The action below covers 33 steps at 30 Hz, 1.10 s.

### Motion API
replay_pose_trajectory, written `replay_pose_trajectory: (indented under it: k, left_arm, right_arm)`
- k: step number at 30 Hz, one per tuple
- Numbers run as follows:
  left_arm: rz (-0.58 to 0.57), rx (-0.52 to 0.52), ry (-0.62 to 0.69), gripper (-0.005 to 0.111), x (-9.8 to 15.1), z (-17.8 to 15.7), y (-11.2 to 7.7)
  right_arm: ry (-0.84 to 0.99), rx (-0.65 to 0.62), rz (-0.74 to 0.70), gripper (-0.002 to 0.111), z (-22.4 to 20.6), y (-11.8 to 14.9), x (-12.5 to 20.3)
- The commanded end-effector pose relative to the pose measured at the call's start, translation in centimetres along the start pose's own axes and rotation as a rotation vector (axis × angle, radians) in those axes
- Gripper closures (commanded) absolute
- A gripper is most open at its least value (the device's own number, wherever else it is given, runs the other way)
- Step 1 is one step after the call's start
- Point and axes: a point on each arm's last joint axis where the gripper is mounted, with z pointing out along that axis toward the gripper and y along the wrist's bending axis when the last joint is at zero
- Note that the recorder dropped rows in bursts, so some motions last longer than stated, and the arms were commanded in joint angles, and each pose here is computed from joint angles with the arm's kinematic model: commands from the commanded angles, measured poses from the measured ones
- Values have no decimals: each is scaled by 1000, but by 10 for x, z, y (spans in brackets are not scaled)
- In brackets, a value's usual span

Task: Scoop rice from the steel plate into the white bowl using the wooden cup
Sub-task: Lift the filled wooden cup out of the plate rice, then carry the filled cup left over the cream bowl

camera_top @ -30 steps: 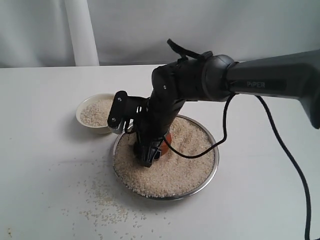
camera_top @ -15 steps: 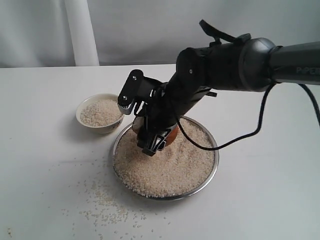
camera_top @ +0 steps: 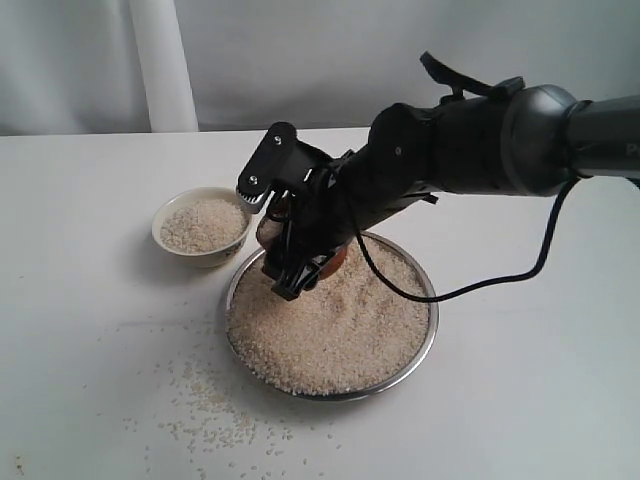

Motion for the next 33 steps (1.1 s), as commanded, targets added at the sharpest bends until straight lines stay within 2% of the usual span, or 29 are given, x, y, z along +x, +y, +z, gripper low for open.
replay_pose_trajectory:
  k: [1,7,14,22,33]
  left_arm:
    - [-5,3,3,107,0,1,0]
    - [-5,3,3,107,0,1,0]
    - [-5,3,3,107,0,1,0]
    - [-5,3,3,107,0,1,0]
    - [-5,3,3,107,0,1,0]
  right_arm:
    - [-29,26,-61,108,-12,-14,-20]
    - [-13,44,-140,108,-11,-35,-52]
    - [59,101,-269,108,10,-49,-87]
    - [90,183,-361,108,30,-45,-113]
    - [104,263,-512,108,52,-30,-119]
